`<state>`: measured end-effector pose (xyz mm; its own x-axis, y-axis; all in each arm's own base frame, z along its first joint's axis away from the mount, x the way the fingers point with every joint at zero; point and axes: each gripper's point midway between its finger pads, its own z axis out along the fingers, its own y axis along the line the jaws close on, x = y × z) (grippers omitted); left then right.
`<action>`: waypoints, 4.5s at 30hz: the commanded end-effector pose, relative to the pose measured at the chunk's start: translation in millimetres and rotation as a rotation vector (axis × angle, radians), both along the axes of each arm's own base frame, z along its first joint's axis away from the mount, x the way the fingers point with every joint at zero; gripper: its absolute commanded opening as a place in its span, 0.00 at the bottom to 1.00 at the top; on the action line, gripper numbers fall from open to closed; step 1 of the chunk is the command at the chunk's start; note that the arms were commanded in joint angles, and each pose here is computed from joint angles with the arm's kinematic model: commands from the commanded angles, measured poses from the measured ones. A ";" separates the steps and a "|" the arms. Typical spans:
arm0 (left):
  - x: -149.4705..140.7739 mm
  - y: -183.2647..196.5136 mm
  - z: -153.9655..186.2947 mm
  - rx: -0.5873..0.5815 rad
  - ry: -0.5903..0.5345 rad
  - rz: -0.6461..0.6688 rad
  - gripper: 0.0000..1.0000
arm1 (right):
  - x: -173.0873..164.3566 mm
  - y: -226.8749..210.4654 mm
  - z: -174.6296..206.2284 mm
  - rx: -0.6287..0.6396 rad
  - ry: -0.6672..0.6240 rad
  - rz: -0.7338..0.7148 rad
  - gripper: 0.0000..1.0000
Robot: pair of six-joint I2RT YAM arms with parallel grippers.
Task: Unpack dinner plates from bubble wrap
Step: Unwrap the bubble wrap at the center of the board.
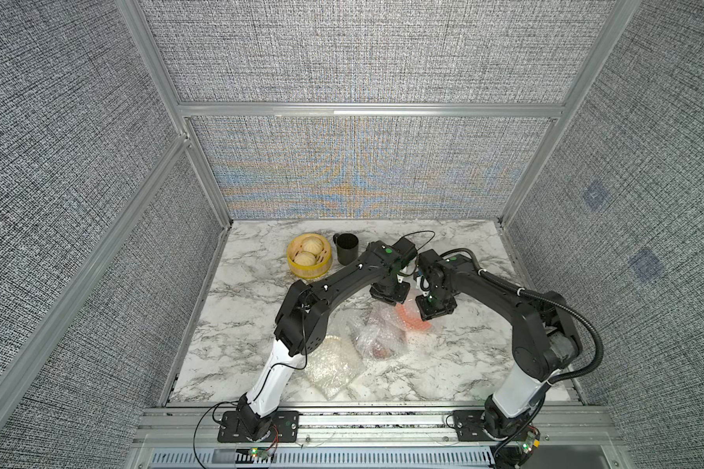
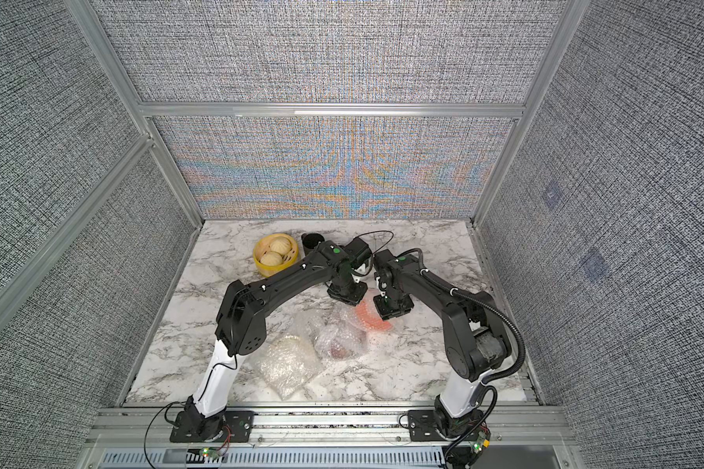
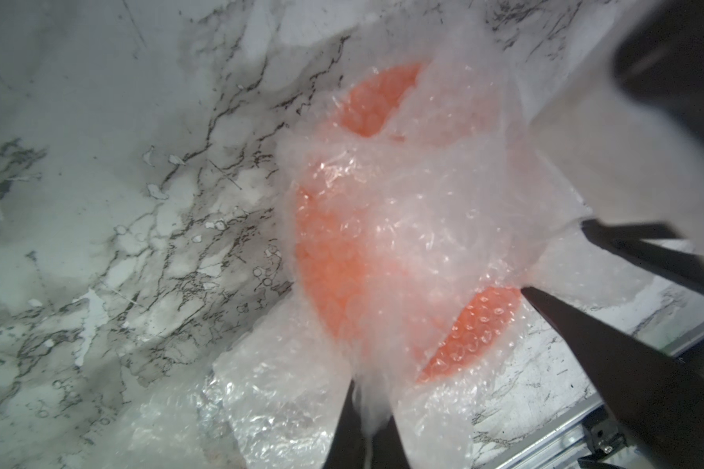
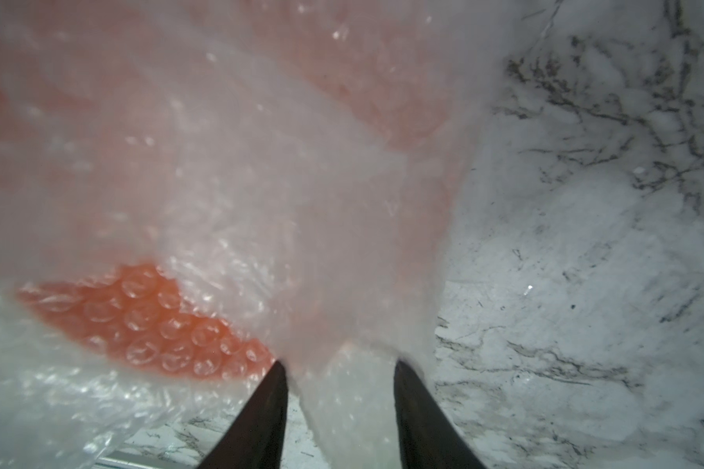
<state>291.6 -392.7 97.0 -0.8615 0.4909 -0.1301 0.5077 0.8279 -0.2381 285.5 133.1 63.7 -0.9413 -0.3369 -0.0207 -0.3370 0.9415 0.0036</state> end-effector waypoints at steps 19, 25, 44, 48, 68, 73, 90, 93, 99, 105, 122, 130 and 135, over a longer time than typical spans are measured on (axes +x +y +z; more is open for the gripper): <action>13.1 31.1 -14.0 0.160 -0.040 0.007 0.15 | -25.9 -80.5 26.8 0.187 0.019 -0.612 0.07; 10.7 19.7 -4.3 0.085 -0.036 0.009 0.39 | -17.2 -42.6 51.4 0.261 -0.052 -0.440 0.44; 13.4 13.5 -19.4 0.095 -0.003 0.016 0.13 | 21.2 -27.4 13.0 -0.039 -0.015 -0.172 0.42; 12.6 14.5 -18.1 0.096 -0.004 0.014 0.06 | 32.2 -26.4 5.1 0.014 -0.020 -0.228 0.26; 14.1 9.8 -3.5 0.032 -0.020 0.020 0.34 | 3.0 -32.7 37.5 0.173 -0.028 -0.296 0.34; 19.9 -3.9 5.6 0.001 -0.041 -0.058 0.48 | 9.7 -18.8 31.6 0.182 -0.019 -0.235 0.38; 21.3 -11.4 -7.4 0.025 -0.059 -0.201 0.47 | 7.4 -27.9 -5.9 0.097 0.083 -0.271 0.34; 20.2 -11.6 -4.3 0.008 -0.064 -0.188 0.48 | 5.3 -19.8 8.1 0.128 0.063 -0.248 0.41; 22.0 -13.1 5.4 -0.011 -0.081 -0.175 0.51 | -11.5 -12.3 34.7 0.159 0.044 -0.235 0.57; 28.6 -15.6 49.0 -0.014 -0.246 -0.245 0.70 | -23.2 -34.8 38.5 0.112 0.055 -0.344 0.58; 51.2 -22.9 42.0 0.231 -0.520 -0.263 0.90 | -50.5 -33.8 42.4 0.321 0.076 -0.555 0.58; 24.5 -36.6 59.2 0.044 -0.463 -0.381 0.94 | -28.4 -51.6 30.3 0.190 0.045 -0.540 0.58; 18.2 -76.0 58.5 -0.073 -0.443 -0.454 0.91 | -39.3 -59.9 28.7 0.178 0.049 -0.579 0.57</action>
<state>316.5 -443.6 158.8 -0.4737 0.7625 -0.4408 0.8191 0.5652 0.0975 253.6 81.5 93.7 -0.9772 0.2120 0.0097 0.2092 0.9550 0.2103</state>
